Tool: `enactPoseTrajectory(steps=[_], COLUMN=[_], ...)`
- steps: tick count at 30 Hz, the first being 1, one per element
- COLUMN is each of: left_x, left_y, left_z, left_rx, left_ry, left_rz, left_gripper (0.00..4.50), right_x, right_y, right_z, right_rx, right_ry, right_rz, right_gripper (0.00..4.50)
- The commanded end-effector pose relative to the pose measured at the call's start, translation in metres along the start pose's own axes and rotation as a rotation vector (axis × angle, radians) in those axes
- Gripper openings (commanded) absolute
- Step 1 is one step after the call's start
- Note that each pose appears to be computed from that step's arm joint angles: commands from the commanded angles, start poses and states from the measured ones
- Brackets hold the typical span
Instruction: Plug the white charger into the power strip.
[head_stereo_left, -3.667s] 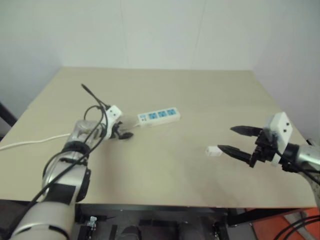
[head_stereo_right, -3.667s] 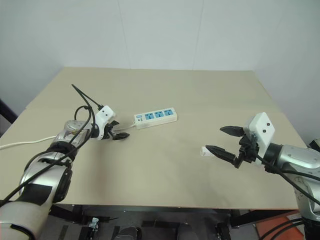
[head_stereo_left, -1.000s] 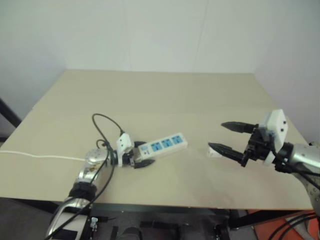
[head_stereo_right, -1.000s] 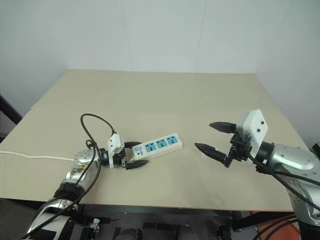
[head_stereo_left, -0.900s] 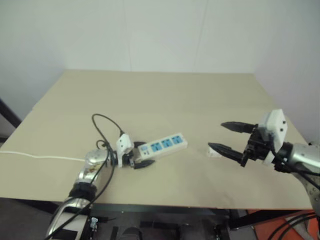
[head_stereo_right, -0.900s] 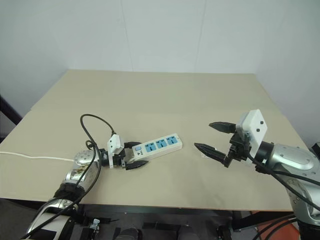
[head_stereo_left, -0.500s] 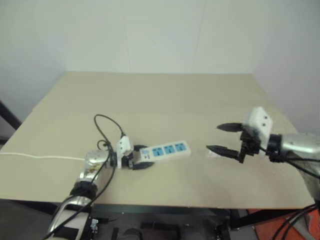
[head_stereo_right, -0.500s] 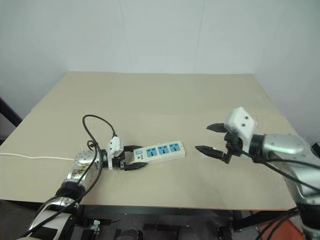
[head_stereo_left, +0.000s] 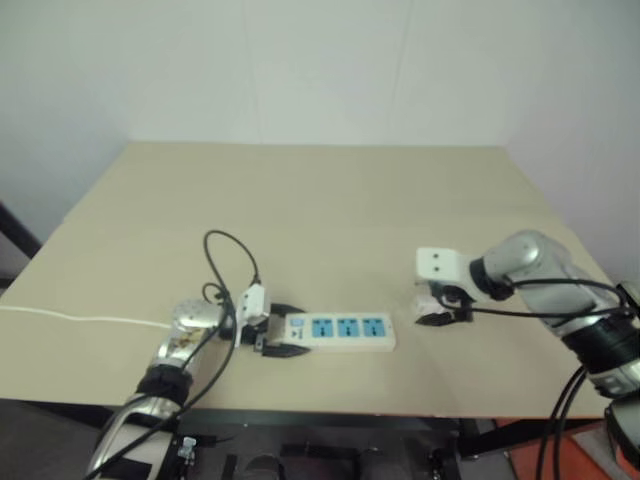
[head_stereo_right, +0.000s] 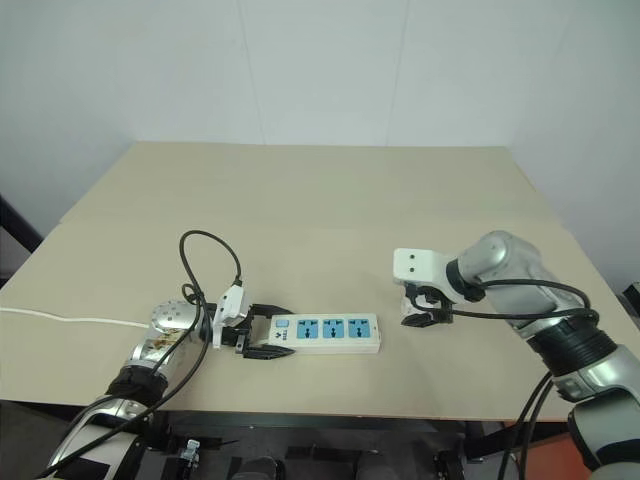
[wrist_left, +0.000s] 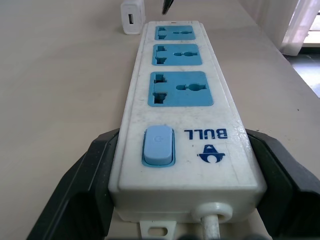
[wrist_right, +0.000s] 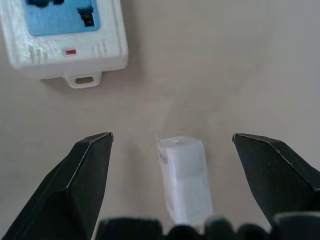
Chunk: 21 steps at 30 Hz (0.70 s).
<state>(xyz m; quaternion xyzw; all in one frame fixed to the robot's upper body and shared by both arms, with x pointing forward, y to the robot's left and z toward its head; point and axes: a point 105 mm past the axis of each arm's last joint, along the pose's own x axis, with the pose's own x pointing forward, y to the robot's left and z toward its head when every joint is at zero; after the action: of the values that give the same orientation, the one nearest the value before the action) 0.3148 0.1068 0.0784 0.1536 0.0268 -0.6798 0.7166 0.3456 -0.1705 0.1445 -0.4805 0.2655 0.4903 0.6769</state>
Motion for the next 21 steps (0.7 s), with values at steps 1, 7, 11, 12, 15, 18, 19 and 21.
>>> enactPoseTrajectory(steps=[1,7,11,12,15,18,19,21], left_x=[0.006,0.009,0.009,0.009,0.009,0.009,0.01,0.011], left_y=[-0.007,-0.008,-0.007,-0.007,-0.006,-0.006,-0.005,-0.004], left_z=[-0.003,-0.002,-0.001,-0.001,-0.002,-0.002,-0.002,-0.002], left_rx=[-0.004,0.002,0.003,0.002,0.001,0.001,0.001,0.003], left_ry=[0.02,0.025,0.027,0.028,0.033,0.038,0.038,0.04], left_rz=[-0.054,-0.063,-0.062,-0.062,-0.062,-0.062,-0.063,-0.063], left_gripper=[3.29,3.29,3.29,3.29,3.29,3.29,3.29,3.29], right_x=[-0.004,0.01,0.017,0.019,0.026,0.031,0.032,0.033], right_y=[-0.012,-0.015,-0.014,-0.013,-0.012,-0.012,-0.013,-0.018], right_z=[-0.001,-0.012,-0.013,-0.012,-0.012,-0.005,-0.004,-0.003], right_rx=[-0.07,-0.134,-0.159,-0.168,-0.21,-0.228,-0.232,-0.236], right_ry=[0.058,0.157,0.186,0.196,0.227,0.23,0.232,0.234], right_rz=[-0.014,0.072,0.126,0.143,0.175,0.185,0.182,0.146], right_gripper=[4.5,4.5,3.58,3.28,2.22,1.2,1.13,1.13])
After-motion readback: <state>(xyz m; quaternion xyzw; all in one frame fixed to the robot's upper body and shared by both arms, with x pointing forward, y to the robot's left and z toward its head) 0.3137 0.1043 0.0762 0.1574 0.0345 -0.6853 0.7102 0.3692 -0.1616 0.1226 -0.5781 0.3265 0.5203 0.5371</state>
